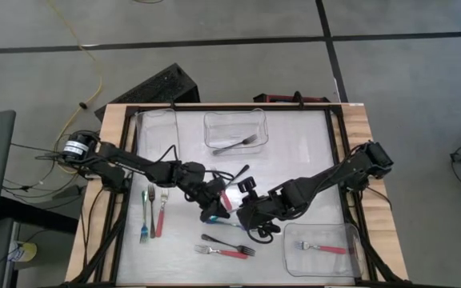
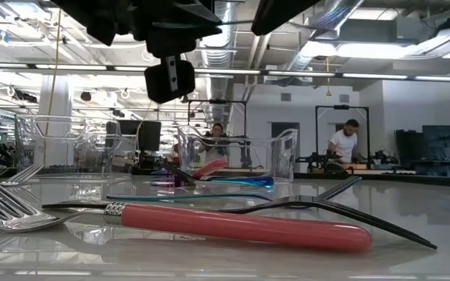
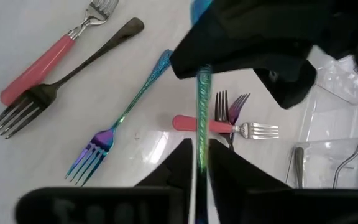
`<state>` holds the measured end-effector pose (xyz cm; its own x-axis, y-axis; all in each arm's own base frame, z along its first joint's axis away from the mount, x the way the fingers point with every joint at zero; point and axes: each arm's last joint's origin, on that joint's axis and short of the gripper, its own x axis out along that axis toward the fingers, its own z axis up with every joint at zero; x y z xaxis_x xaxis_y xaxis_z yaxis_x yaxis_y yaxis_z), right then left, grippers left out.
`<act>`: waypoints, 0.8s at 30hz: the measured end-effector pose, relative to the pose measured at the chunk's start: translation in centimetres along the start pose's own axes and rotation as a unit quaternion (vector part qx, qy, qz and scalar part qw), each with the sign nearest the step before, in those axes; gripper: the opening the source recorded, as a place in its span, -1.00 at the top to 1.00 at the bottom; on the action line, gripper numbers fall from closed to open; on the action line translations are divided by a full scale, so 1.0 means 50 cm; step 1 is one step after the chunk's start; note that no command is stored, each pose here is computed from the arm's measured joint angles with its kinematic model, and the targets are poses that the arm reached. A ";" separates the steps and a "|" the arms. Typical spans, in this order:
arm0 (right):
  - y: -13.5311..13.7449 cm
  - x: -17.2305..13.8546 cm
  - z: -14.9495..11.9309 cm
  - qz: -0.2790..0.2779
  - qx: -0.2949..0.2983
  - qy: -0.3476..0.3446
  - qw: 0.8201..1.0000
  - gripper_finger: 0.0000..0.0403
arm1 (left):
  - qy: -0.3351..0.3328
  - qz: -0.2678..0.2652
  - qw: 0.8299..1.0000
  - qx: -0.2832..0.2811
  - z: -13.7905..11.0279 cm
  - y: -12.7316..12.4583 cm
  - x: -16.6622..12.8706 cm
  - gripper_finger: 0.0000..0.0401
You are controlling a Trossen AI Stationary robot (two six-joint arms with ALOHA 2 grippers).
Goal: Sort silverware by color (type)
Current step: Put the purple fork into the top left transparent bin
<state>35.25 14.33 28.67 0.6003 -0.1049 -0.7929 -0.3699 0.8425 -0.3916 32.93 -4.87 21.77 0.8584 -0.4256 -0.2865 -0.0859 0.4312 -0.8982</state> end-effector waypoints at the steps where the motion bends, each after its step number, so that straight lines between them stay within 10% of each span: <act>1: 0.000 0.000 -0.001 0.001 -0.001 0.003 1.000 0.52 | -0.004 0.001 1.000 -0.003 0.004 0.001 -0.002 1.00; 10: -0.006 -0.046 -0.036 -0.008 0.040 0.066 0.997 -0.09 | -0.070 0.035 0.997 -0.021 0.051 0.020 -0.026 1.00; 17: -0.030 -0.185 -0.103 -0.035 0.159 0.099 0.982 -0.21 | -0.178 0.058 0.982 0.010 0.107 -0.032 -0.135 1.00; 24: -0.014 -0.300 -0.226 -0.106 0.293 0.002 0.950 -0.19 | -0.346 0.260 0.902 0.009 0.063 -0.079 -0.345 1.00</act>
<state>18.50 9.37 35.55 0.6146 -0.3064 -0.7269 0.2189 0.9515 -0.2160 20.07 3.29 31.30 0.8150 0.4323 -0.3858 -0.5648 0.4442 -0.6955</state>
